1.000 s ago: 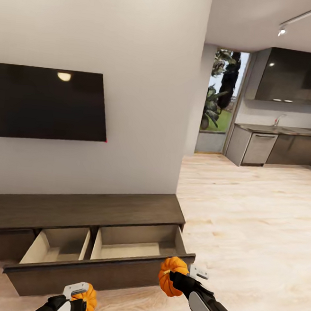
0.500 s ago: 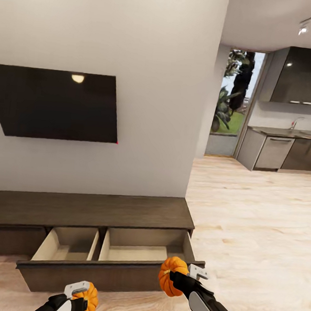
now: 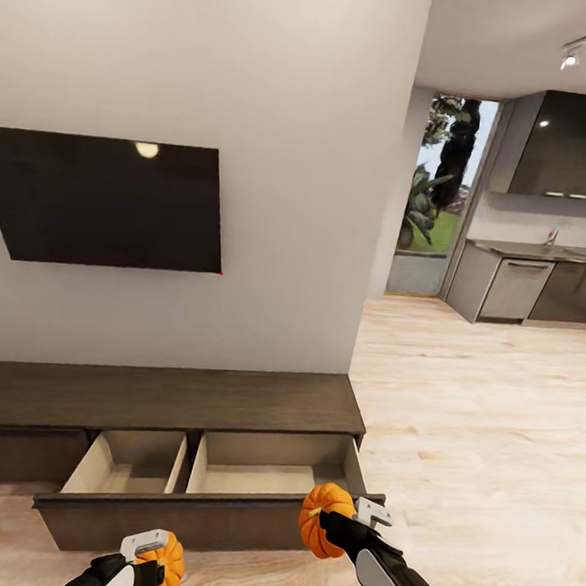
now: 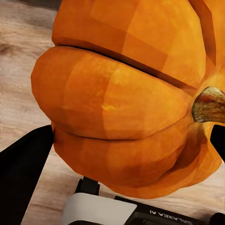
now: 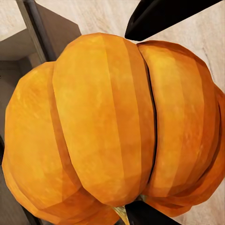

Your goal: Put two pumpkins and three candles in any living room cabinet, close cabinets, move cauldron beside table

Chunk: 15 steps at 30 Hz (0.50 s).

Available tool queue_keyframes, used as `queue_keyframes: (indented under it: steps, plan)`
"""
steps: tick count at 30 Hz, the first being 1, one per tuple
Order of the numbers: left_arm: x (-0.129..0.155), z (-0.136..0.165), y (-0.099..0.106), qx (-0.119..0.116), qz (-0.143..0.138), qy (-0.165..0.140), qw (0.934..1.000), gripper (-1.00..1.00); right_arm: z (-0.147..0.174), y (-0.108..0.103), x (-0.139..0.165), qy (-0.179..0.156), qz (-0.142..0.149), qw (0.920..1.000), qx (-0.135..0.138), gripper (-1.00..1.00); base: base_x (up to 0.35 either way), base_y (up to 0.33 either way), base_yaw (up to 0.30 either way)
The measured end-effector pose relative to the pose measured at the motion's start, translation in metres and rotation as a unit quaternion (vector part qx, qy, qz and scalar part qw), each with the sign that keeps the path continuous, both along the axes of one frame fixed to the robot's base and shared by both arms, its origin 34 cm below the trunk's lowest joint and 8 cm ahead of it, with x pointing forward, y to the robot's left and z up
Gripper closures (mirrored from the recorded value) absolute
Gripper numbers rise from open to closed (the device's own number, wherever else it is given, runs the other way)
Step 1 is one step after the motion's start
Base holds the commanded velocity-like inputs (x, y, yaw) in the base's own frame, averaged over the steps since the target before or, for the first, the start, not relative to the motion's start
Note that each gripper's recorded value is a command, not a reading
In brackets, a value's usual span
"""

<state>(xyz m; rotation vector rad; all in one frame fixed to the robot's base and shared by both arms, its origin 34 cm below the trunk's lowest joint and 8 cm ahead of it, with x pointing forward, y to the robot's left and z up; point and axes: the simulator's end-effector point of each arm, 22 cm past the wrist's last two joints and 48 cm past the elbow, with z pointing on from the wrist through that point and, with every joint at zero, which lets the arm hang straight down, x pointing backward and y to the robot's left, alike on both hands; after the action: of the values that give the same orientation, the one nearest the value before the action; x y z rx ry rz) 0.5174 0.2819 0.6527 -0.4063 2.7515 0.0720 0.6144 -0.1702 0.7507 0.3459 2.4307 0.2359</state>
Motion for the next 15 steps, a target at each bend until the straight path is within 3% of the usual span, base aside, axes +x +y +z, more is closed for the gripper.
queue_keyframes:
  steps: [3,7,9,11,15]
  plan:
    - [0.000,0.004,0.002,0.000,0.001,0.000,1.0000,1.00,0.004,0.000,-0.001,0.000,0.001,1.0000,0.000,1.00,0.000,0.000,0.000]
    - [0.016,0.023,-0.010,-0.012,-0.011,-0.013,0.9998,1.00,0.008,0.000,-0.002,-0.001,0.001,1.0000,0.000,1.00,0.000,0.000,0.000]
    - [0.026,0.043,-0.030,-0.031,-0.039,-0.002,0.9988,1.00,0.011,0.000,-0.002,-0.001,0.001,1.0000,-0.001,1.00,0.000,0.000,0.000]
    - [0.036,0.063,-0.034,-0.032,-0.062,0.001,0.9976,1.00,0.013,0.000,-0.002,-0.002,0.001,1.0000,-0.001,1.00,0.000,0.000,0.000]
    - [0.064,0.106,-0.028,-0.035,-0.062,-0.027,0.9971,1.00,0.020,-0.001,0.000,-0.010,-0.005,0.9999,0.000,1.00,0.000,0.000,0.000]
